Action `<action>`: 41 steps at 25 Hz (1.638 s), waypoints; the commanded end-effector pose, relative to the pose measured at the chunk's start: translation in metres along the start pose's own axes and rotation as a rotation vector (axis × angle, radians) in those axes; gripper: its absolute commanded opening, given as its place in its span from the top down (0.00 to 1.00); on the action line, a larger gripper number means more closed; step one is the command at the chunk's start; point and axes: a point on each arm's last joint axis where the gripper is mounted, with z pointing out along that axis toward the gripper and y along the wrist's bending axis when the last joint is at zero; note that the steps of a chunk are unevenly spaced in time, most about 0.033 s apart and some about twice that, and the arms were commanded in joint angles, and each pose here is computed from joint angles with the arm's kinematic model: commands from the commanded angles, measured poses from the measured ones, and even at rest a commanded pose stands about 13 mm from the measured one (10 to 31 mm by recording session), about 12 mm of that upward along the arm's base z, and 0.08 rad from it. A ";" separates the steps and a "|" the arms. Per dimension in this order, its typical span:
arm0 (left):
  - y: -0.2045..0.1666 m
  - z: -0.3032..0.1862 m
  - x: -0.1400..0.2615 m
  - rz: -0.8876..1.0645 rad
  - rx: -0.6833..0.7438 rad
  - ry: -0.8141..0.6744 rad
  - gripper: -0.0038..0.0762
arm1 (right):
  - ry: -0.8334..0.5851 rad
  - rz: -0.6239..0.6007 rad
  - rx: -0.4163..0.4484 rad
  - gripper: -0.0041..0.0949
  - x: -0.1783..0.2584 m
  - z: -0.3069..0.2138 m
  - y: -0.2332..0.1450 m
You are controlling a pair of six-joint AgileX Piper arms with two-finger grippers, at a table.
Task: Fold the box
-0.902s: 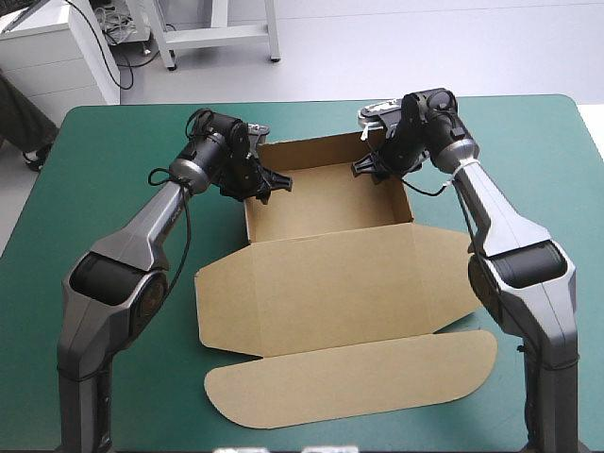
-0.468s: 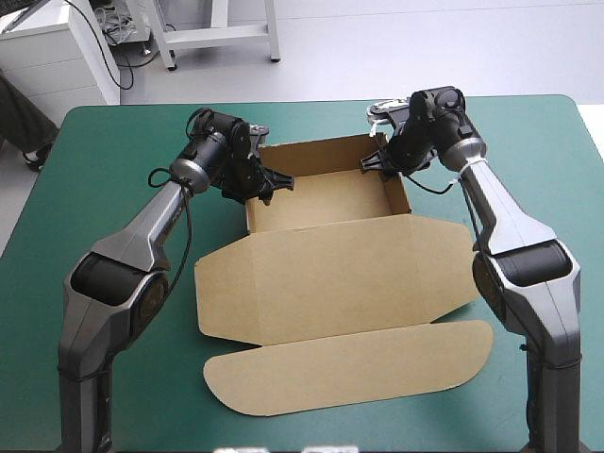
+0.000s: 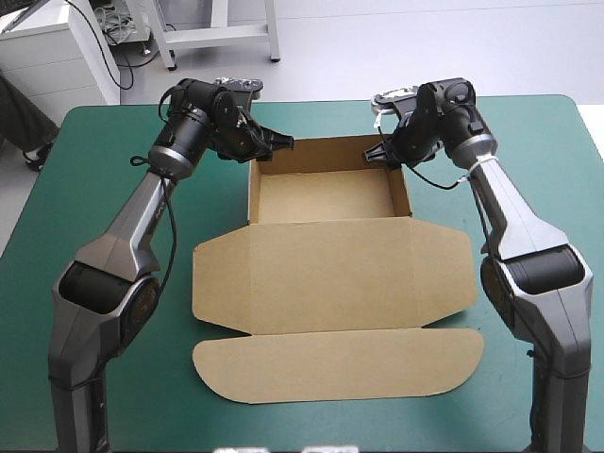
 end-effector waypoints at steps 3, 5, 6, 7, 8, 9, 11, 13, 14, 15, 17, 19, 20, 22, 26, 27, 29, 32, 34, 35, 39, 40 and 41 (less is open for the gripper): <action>-0.004 -0.081 -0.002 0.060 0.027 -0.129 0.51 | -0.190 0.007 0.021 0.53 -0.003 -0.094 0.003; -0.004 -0.097 0.000 0.065 0.033 -0.159 0.51 | -0.229 0.011 0.023 0.53 0.000 -0.114 0.005; -0.003 -0.110 0.001 0.065 0.038 -0.181 0.52 | -0.245 0.010 0.024 0.53 0.001 -0.121 0.006; -0.003 -0.119 0.002 0.068 0.041 -0.200 0.53 | -0.267 0.009 0.023 0.53 0.003 -0.133 0.007; -0.003 -0.132 0.004 0.080 0.045 -0.225 0.55 | -0.282 0.008 0.022 0.53 0.004 -0.140 0.008; -0.003 -0.145 0.006 0.125 0.044 -0.252 0.60 | -0.300 0.008 0.021 0.53 0.006 -0.149 0.009; -0.002 -0.175 0.013 0.178 0.047 -0.310 0.74 | -0.333 0.005 0.023 0.53 0.010 -0.166 0.010; -0.001 -0.203 0.020 0.234 0.045 -0.368 0.92 | -0.363 0.004 0.025 0.53 0.014 -0.181 0.012; 0.000 -0.219 0.025 0.267 0.042 -0.401 0.96 | -0.378 0.006 0.026 0.53 0.016 -0.188 0.012; 0.001 -0.235 0.031 0.287 0.041 -0.434 0.96 | -0.385 0.006 0.026 0.53 0.017 -0.192 0.013; 0.004 -0.263 0.043 0.318 0.036 -0.492 0.96 | -0.413 0.004 0.028 0.53 0.021 -0.205 0.014; 0.010 -0.290 0.062 0.340 0.002 -0.534 0.96 | -0.436 0.002 0.030 0.53 0.025 -0.216 0.015; 0.014 -0.295 0.069 0.343 -0.020 -0.534 0.96 | -0.442 0.001 0.030 0.53 0.026 -0.219 0.015; 0.024 -0.296 0.092 0.347 -0.076 -0.487 0.96 | -0.443 0.001 0.034 0.53 0.026 -0.220 0.015; 0.045 -0.277 0.154 0.342 -0.139 -0.473 0.96 | -0.406 -0.003 0.033 0.53 0.021 -0.203 0.013; 0.049 -0.273 0.170 0.327 -0.137 -0.487 0.96 | -0.388 -0.006 0.032 0.53 0.018 -0.194 0.013; 0.057 -0.251 0.206 0.285 -0.125 -0.466 0.96 | -0.336 -0.005 0.043 0.53 0.012 -0.170 0.009; 0.069 -0.225 0.258 0.262 -0.106 -0.492 0.96 | -0.248 -0.001 0.047 0.53 0.003 -0.127 0.004; 0.073 -0.215 0.278 0.248 -0.095 -0.515 0.96 | -0.202 0.000 0.049 0.53 0.000 -0.104 0.002; 0.075 -0.213 0.287 0.239 -0.090 -0.528 0.96 | -0.178 0.002 0.054 0.53 -0.001 -0.092 0.000; 0.082 -0.198 0.318 0.221 -0.080 -0.541 0.96 | -0.092 0.024 0.049 0.53 -0.004 -0.048 -0.004; 0.084 -0.194 0.327 0.221 -0.079 -0.544 0.96 | -0.077 0.032 0.048 0.53 -0.004 -0.040 -0.004; 0.086 -0.192 0.334 0.220 -0.079 -0.549 0.96 | -0.049 0.042 0.047 0.53 -0.003 -0.026 -0.005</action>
